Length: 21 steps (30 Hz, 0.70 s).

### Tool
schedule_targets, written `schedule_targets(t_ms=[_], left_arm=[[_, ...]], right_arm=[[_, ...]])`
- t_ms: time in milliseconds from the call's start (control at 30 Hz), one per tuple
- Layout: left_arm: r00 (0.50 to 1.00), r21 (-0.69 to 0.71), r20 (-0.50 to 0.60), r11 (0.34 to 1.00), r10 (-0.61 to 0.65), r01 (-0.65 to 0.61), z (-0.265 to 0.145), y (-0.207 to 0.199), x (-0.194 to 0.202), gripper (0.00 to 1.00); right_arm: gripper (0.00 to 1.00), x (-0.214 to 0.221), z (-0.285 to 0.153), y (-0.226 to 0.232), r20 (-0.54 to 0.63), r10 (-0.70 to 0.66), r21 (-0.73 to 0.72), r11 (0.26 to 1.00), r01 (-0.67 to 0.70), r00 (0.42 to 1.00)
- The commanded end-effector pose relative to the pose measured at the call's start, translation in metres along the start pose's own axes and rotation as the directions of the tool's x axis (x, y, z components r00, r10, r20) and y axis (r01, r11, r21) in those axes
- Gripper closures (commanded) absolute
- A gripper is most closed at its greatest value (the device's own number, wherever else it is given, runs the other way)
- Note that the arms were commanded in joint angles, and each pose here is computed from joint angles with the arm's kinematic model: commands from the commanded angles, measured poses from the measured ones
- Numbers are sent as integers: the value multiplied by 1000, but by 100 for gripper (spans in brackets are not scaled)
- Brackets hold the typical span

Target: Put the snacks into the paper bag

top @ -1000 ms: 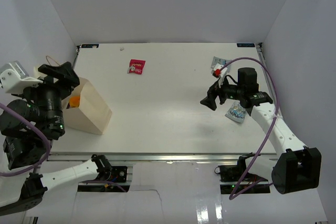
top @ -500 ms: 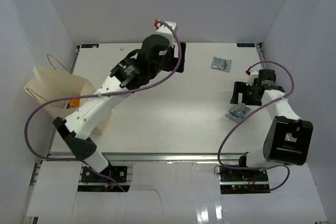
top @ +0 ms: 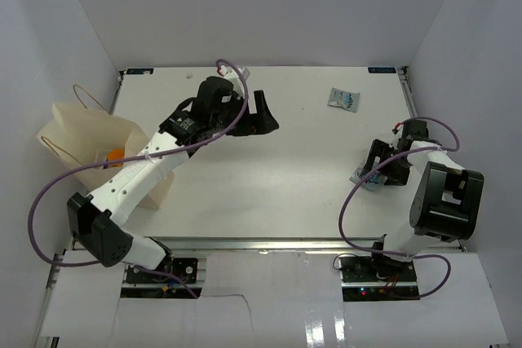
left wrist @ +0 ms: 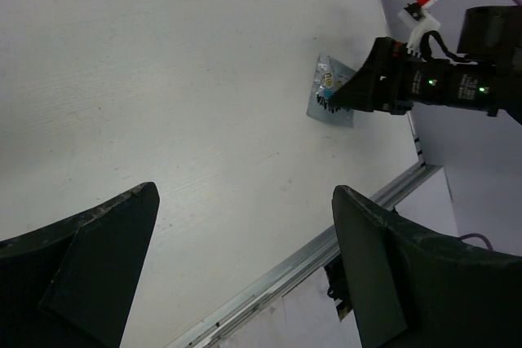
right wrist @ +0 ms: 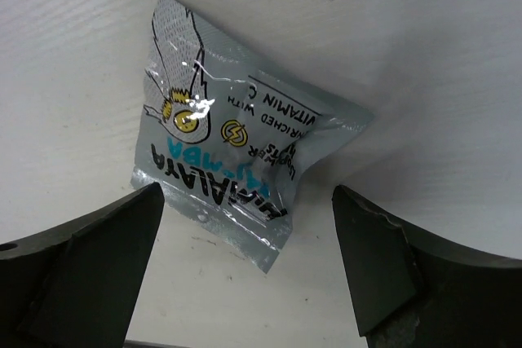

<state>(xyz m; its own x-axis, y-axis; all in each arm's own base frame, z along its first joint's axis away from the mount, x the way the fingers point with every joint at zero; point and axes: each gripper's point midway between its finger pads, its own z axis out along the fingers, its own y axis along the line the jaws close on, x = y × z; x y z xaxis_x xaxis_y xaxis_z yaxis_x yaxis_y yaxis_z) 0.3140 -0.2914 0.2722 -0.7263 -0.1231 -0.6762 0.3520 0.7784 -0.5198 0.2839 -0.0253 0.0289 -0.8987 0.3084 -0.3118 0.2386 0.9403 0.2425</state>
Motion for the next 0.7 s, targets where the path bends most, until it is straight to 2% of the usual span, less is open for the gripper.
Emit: schedule_targets(t_ms=[0,267,300,367,467,667], left_arm=[[995,105,90,994,-36,26,-31,-24,-17,2],[979,122,174,989,-104,84,-64,-22,-17,2],[978,126,179,988,-111,89,-65,-22,-16,2],[971,154,207,984,-124,92,-74,-28,-21,2],[963,190,217,974,-161,120,-77,-33,-23,2],[957,184,159,960,-241,212,-59,-26,-8,2]], right_arm=[[10,-12,9,2,21,61,-6,998,-61,998],[29,1,31,1,-46,84,-29,996,-86,995],[37,3,33,2,-55,85,-34,996,-87,995],[45,4,37,6,-72,88,-57,994,-92,994],[67,1,38,9,-69,77,-81,993,-82,995],[83,-7,35,22,-35,38,-161,986,-44,999]])
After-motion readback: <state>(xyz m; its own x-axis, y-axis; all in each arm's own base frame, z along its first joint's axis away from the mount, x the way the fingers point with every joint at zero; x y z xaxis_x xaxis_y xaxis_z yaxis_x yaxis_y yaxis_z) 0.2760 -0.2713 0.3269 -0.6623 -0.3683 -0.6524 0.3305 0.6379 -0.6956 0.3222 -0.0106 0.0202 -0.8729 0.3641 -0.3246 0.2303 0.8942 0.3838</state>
